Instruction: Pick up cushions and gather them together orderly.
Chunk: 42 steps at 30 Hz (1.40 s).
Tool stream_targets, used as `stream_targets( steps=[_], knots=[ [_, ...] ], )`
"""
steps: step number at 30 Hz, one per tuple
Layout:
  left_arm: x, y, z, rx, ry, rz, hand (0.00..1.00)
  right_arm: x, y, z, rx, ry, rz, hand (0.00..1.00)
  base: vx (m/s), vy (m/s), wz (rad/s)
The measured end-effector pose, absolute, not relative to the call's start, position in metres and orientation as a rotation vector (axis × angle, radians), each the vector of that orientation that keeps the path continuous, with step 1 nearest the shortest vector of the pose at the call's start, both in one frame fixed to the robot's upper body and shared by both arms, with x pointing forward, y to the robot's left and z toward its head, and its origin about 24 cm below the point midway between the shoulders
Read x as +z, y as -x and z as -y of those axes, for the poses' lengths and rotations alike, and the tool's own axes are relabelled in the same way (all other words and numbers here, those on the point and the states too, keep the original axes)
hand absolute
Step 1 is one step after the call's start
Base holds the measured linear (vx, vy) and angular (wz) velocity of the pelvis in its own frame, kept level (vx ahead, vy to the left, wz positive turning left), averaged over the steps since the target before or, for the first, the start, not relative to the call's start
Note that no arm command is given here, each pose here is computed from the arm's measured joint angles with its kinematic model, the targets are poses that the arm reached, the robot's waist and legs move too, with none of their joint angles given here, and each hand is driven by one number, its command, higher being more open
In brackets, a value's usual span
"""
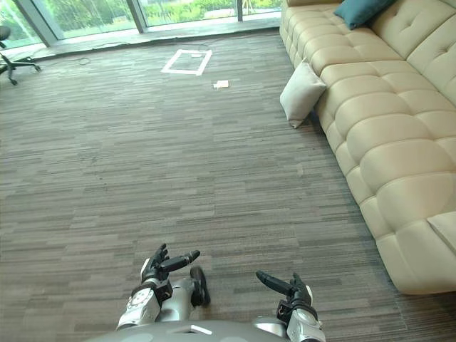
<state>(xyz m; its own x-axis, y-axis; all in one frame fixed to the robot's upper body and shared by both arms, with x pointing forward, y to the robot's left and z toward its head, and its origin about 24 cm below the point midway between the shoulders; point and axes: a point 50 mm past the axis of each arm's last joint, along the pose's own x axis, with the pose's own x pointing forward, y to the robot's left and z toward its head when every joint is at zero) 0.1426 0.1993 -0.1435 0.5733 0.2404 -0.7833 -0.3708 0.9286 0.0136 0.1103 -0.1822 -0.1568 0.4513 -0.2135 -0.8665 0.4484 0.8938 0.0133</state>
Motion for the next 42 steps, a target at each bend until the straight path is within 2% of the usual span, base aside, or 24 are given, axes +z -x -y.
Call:
stream_targets(
  steps=[4, 8, 11, 12, 15, 22, 30, 34, 37, 42],
  knots=[
    [-0.153, -0.12, -0.203, 0.341, 0.096, -0.984, 1.0, -0.152, -0.118, 0.195, -0.403, -0.209, -0.982, 1.0, 0.51, 0.042, 0.05],
    [-0.157, -0.112, -0.202, 0.322, 0.082, -1.025, 1.0, -0.146, -0.131, 0.201, -0.4, -0.195, -0.93, 1.0, 0.58, -0.169, 0.41],
    [-0.159, -0.106, -0.199, 0.323, 0.09, -1.044, 1.0, -0.148, -0.123, 0.209, -0.422, -0.18, -0.959, 1.0, 0.64, -0.333, 0.38],
    [-0.16, -0.106, -0.192, 0.318, 0.118, -1.041, 1.0, -0.148, -0.122, 0.214, -0.442, -0.182, -0.955, 1.0, 0.59, -0.323, 0.07],
    [-0.159, -0.104, -0.195, 0.359, 0.16, -1.023, 1.0, -0.148, -0.114, 0.218, -0.468, -0.188, -0.969, 1.0, 0.5, -0.267, 0.2],
    [-0.15, -0.11, -0.202, 0.424, 0.201, -0.932, 1.0, -0.152, -0.107, 0.209, -0.458, -0.206, -0.996, 1.0, 0.44, -0.097, -0.13],
    [-0.148, -0.117, -0.204, 0.438, 0.213, -0.91, 1.0, -0.158, -0.099, 0.197, -0.464, -0.231, -1.051, 1.0, 0.52, 0.184, -0.44],
    [-0.147, -0.119, -0.216, 0.439, 0.176, -0.909, 1.0, -0.162, -0.093, 0.185, -0.462, -0.266, -1.072, 1.0, 0.58, 0.287, -0.1],
    [-0.152, -0.111, -0.217, 0.456, 0.163, -0.968, 1.0, -0.159, -0.103, 0.185, -0.445, -0.265, -1.036, 1.0, 0.58, 0.239, -0.37],
    [-0.156, -0.106, -0.206, 0.376, 0.12, -1.007, 1.0, -0.153, -0.116, 0.195, -0.417, -0.216, -0.985, 1.0, 0.4, 0.042, -0.4]
  ],
)
